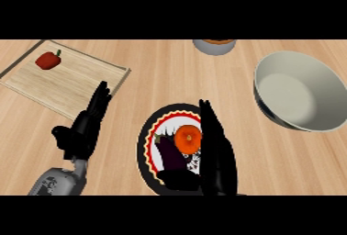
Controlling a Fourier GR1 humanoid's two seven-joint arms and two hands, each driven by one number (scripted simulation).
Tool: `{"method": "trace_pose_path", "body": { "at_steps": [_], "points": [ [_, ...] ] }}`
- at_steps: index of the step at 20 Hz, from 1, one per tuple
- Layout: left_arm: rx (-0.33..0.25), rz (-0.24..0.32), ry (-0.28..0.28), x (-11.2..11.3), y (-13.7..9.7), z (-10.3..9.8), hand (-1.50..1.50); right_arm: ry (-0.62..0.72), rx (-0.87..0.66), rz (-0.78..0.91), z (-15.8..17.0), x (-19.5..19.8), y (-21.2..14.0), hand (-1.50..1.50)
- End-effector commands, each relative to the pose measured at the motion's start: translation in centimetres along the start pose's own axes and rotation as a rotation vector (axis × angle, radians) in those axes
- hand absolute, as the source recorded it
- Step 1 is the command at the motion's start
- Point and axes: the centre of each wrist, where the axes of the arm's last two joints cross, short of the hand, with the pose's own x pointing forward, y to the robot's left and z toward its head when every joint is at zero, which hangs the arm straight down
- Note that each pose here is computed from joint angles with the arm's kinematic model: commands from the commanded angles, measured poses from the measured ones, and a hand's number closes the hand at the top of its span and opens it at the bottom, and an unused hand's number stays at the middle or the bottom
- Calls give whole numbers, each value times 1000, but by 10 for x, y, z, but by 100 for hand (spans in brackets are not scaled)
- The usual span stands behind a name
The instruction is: Pick the squash from the plate and place it in the bowl
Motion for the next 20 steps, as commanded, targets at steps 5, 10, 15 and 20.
{"method": "trace_pose_path", "body": {
  "at_steps": [5,10,15,20],
  "points": [
    [-8,-5,-6,12,-10,-27,0,1,16,-129,15,-6,-9,-150],
    [-8,-6,15,12,1,-6,0,13,1,-193,-2,-10,-6,-150],
    [1,-4,-10,-5,0,-1,0,23,16,-201,18,-19,11,-150],
    [-3,-2,-16,-5,24,-4,0,38,25,-262,2,-17,18,-150]
  ]
}}
